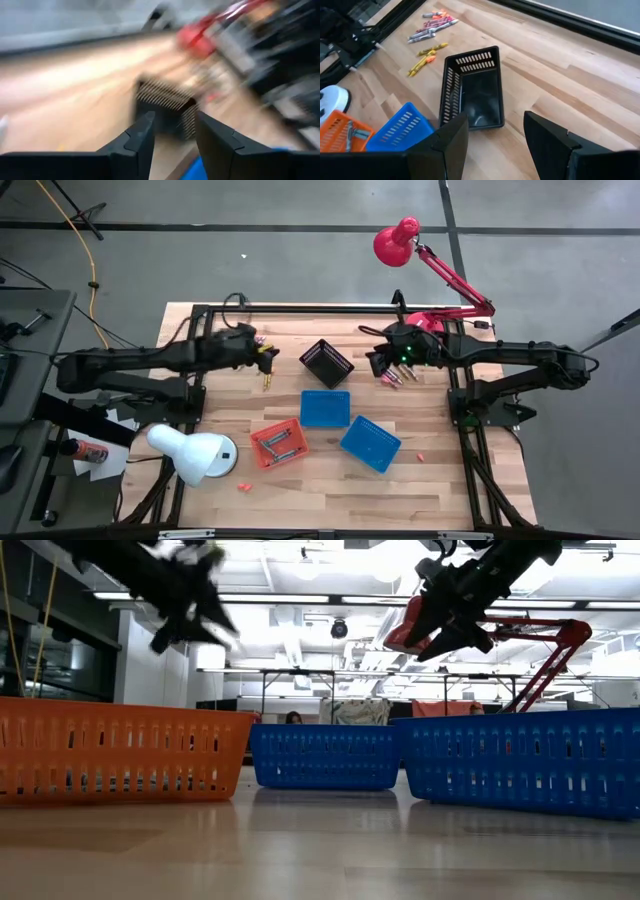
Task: Sort crayons
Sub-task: Put the yellow crayon into the right blue bin
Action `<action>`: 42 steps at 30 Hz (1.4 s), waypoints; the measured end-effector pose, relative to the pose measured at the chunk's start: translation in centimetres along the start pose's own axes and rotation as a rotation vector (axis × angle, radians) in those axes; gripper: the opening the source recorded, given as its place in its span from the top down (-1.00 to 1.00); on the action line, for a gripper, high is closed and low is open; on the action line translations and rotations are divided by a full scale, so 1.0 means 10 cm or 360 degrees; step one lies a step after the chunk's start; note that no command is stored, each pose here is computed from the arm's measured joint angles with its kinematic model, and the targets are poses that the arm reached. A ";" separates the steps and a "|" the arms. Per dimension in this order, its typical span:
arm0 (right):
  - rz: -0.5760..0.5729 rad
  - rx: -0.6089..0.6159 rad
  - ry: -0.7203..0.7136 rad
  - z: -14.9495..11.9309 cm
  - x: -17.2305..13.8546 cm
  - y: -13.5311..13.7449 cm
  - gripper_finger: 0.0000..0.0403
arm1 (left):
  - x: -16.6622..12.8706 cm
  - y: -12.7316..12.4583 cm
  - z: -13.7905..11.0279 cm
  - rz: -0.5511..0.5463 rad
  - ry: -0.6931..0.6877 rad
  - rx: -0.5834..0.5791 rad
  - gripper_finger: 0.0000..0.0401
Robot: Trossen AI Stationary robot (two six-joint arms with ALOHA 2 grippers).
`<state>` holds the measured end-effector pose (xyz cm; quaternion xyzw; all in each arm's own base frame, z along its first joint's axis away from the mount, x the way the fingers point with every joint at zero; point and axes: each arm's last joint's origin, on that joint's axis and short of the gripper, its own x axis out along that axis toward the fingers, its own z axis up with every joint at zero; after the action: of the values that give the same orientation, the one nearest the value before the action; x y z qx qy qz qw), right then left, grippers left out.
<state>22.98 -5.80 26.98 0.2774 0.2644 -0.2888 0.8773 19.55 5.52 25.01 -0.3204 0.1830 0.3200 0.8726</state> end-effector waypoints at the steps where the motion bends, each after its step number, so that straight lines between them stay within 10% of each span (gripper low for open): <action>1: -0.0005 0.0003 -0.0002 0.00 0.00 -0.01 0.08 | 0.05 0.03 -0.02 0.0082 0.0096 -0.0016 0.40; 7: -0.0018 0.0016 -0.0009 0.02 0.01 -0.03 0.08 | 0.34 0.23 -0.12 0.0434 0.0391 -0.0225 0.47; 17: -0.0016 0.0056 -0.0009 0.02 0.01 -0.03 0.08 | 0.93 0.60 -0.03 0.0515 0.0859 -0.0181 0.62; 30: -0.0015 0.0058 -0.0008 0.02 0.01 -0.02 0.08 | 1.32 0.66 0.11 0.0622 0.1041 0.0182 0.67; 42: -0.0015 0.0056 -0.0008 0.02 0.01 -0.03 0.08 | 1.31 0.67 0.11 0.0627 0.1056 0.0242 0.31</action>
<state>22.91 -6.10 26.98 0.2910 0.2585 -0.2983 0.8715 24.73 15.97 15.97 -0.2997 0.5363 0.3459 0.7092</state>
